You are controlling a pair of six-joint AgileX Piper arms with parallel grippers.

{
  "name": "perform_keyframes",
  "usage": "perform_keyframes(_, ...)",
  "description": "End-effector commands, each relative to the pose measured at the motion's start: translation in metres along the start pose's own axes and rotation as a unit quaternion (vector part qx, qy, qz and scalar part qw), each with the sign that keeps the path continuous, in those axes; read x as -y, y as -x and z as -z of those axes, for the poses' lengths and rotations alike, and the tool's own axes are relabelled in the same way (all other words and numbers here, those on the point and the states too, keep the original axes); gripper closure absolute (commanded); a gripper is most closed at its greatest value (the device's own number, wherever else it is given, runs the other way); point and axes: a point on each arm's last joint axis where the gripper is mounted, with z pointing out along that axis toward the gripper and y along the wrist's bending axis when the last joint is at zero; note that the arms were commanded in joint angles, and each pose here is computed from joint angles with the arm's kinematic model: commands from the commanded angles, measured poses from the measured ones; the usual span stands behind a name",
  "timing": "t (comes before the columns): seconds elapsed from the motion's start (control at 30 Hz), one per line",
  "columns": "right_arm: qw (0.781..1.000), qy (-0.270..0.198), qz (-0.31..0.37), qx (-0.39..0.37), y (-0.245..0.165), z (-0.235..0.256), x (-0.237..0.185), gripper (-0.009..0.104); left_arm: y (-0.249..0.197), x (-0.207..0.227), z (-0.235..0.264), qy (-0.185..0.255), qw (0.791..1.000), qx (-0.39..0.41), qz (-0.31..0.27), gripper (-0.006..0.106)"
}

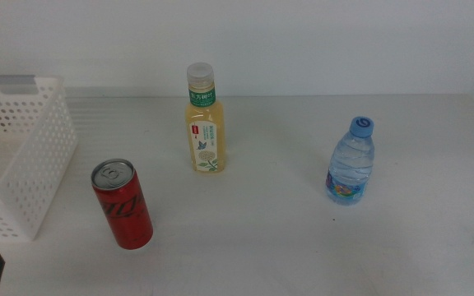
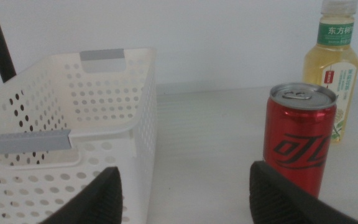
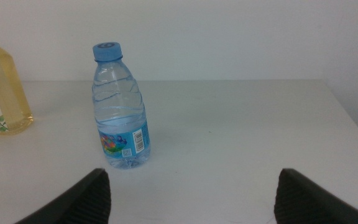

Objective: Use arms to grab the bottles and put them into the dustbin to the left of the table.

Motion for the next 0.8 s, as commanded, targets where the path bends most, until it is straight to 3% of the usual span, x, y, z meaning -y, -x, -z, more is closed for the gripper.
perform_keyframes(0.0, 0.998, 0.0, 0.01, 0.056, 0.011, 0.003, 0.0, 0.023, 0.005, 0.001, -0.002, -0.004, 1.0, 0.026, 0.007, 0.037)
perform_keyframes(0.3, 0.998, 0.0, 0.01, 0.056, 0.011, 0.003, 0.0, 0.023, 0.015, 0.003, -0.018, -0.021, 0.999, 0.048, 0.007, 0.037)
perform_keyframes(0.77, 0.998, 0.0, 0.01, 0.056, 0.011, 0.003, 0.0, 0.023, 0.002, 0.032, -0.056, -0.147, 0.989, -0.021, -0.002, 0.037)
